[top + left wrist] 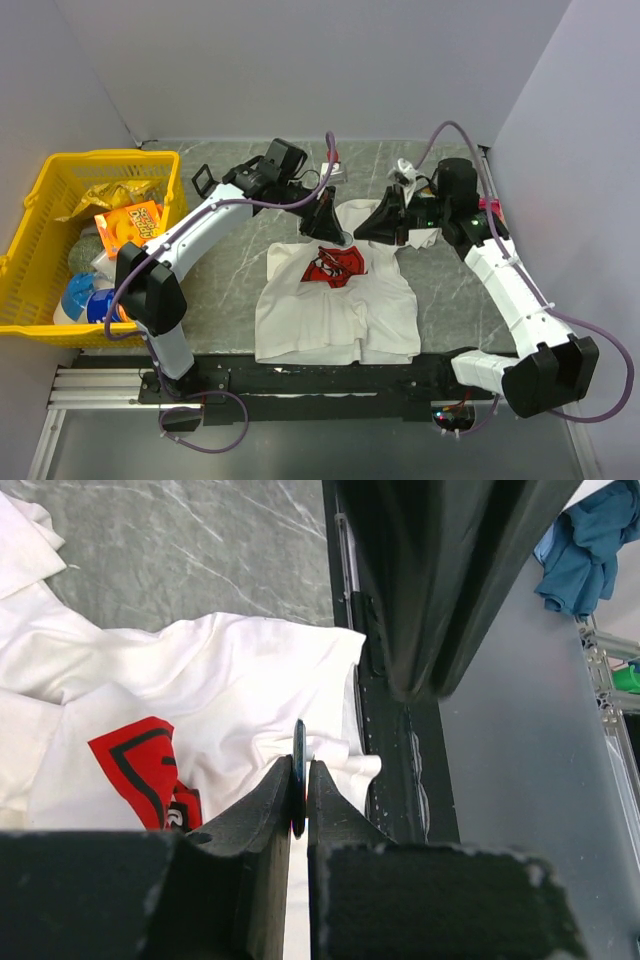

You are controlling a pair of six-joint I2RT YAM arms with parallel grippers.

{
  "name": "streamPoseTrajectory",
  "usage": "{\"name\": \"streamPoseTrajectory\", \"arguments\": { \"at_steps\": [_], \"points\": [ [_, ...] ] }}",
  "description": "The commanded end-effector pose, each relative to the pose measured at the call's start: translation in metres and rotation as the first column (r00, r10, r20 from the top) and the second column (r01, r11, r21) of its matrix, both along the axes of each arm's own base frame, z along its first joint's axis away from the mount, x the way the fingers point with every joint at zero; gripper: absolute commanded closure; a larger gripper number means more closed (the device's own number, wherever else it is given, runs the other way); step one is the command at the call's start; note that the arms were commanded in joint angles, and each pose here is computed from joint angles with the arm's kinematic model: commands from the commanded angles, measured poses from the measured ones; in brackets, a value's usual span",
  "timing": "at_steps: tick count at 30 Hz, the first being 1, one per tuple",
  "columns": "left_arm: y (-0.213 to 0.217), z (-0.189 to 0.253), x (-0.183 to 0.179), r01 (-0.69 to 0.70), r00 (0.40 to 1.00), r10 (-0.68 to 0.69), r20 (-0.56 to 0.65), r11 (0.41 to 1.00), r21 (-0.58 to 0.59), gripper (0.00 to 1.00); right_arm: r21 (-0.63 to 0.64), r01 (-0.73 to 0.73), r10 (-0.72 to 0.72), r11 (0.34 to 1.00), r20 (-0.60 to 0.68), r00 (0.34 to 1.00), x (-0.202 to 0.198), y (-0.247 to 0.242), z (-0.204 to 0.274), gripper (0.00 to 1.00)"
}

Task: Remove the brooch from the garment
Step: Close the brooch.

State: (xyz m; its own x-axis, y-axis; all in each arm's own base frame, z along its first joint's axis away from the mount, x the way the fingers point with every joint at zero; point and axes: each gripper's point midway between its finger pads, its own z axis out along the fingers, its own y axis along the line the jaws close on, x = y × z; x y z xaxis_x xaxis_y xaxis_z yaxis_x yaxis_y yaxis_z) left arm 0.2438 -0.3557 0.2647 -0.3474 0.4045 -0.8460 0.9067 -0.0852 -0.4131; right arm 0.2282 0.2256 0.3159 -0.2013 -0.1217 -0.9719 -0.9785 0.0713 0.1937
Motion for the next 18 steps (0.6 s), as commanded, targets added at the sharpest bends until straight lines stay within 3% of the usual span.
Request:
{"name": "streamPoseTrajectory", "arguments": {
  "at_steps": [1, 12, 18],
  "points": [
    [-0.001, 0.022, -0.010, 0.046, 0.997, -0.043, 0.070, 0.998, -0.045, 0.88, -0.009, -0.022, 0.022, 1.000, -0.016, 1.000, -0.003, 0.008, -0.017, 0.84],
    [-0.002, 0.023, -0.020, 0.080, 0.994, -0.076, 0.078, 0.995, -0.053, 0.87, -0.054, -0.021, 0.019, 0.998, -0.025, 1.000, 0.003, 0.015, -0.040, 0.89],
    [-0.002, 0.020, -0.021, 0.084, 0.994, -0.081, 0.076, 0.995, -0.045, 0.87, -0.067, -0.031, 0.030, 0.997, -0.017, 0.999, 0.000, 0.013, -0.042, 1.00]
  ]
}}
